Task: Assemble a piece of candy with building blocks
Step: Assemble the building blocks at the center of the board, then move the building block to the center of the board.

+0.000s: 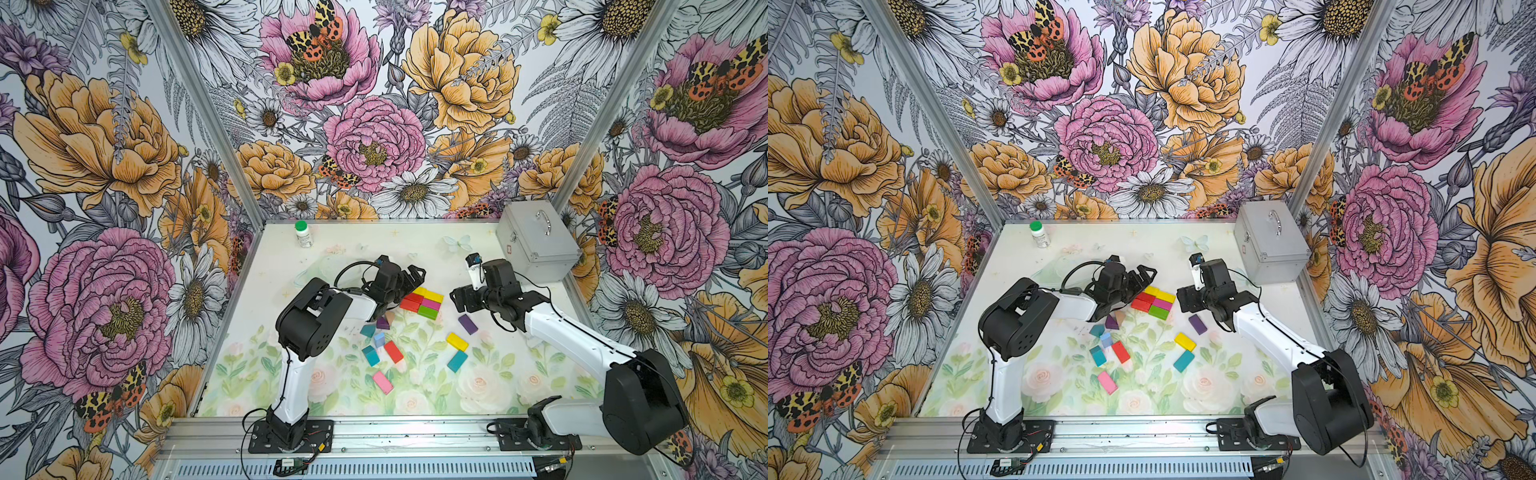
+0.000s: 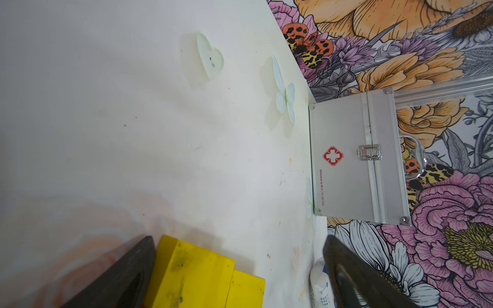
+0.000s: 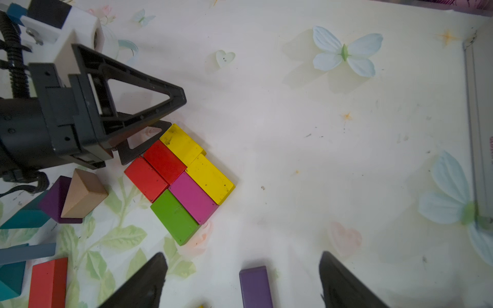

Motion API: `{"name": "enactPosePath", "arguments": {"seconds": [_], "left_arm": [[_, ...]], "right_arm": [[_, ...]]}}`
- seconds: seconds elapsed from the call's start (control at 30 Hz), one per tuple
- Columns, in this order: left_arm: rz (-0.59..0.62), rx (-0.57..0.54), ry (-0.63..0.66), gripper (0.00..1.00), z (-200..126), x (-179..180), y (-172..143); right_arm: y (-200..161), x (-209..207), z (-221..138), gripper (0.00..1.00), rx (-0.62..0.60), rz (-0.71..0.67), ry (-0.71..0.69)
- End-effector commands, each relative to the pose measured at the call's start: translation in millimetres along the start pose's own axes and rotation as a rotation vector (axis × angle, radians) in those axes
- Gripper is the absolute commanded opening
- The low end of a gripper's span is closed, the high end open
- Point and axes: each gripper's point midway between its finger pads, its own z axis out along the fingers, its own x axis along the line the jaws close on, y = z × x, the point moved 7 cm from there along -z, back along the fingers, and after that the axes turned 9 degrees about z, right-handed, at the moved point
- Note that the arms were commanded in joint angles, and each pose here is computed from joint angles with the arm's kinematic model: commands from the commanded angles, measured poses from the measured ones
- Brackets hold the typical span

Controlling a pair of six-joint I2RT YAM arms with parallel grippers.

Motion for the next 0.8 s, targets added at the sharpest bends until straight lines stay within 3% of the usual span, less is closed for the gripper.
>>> {"name": "enactPosePath", "arguments": {"seconds": [0.0, 0.17, 0.3, 0.57, 0.77], "left_arm": [[-0.022, 0.039, 0.113, 0.98, 2.0, 28.9, -17.1], [-0.017, 0.032, 0.113, 0.99, 0.3, 31.2, -11.1], [0.028, 0.01, 0.101, 0.99, -15.6, 31.4, 11.0], [0.36, 0.052, 0.188, 0.99, -94.3, -8.4, 36.7], [0.432, 0.163, 0.211, 0.99, -126.9, -7.1, 18.5]], "right_arm": [[3.2, -3.6, -5.6, 0.9, -0.035, 0.018, -0.019], [0.0, -6.0, -4.7, 0.9, -0.027, 0.02, -0.026], [-5.0, -7.2, -6.7, 0.9, -0.014, 0.019, -0.024], [-15.4, -4.5, -43.9, 0.91, 0.071, 0.003, -0.036], [-35.7, -14.8, -40.2, 0.92, 0.151, 0.018, -0.103]]}}
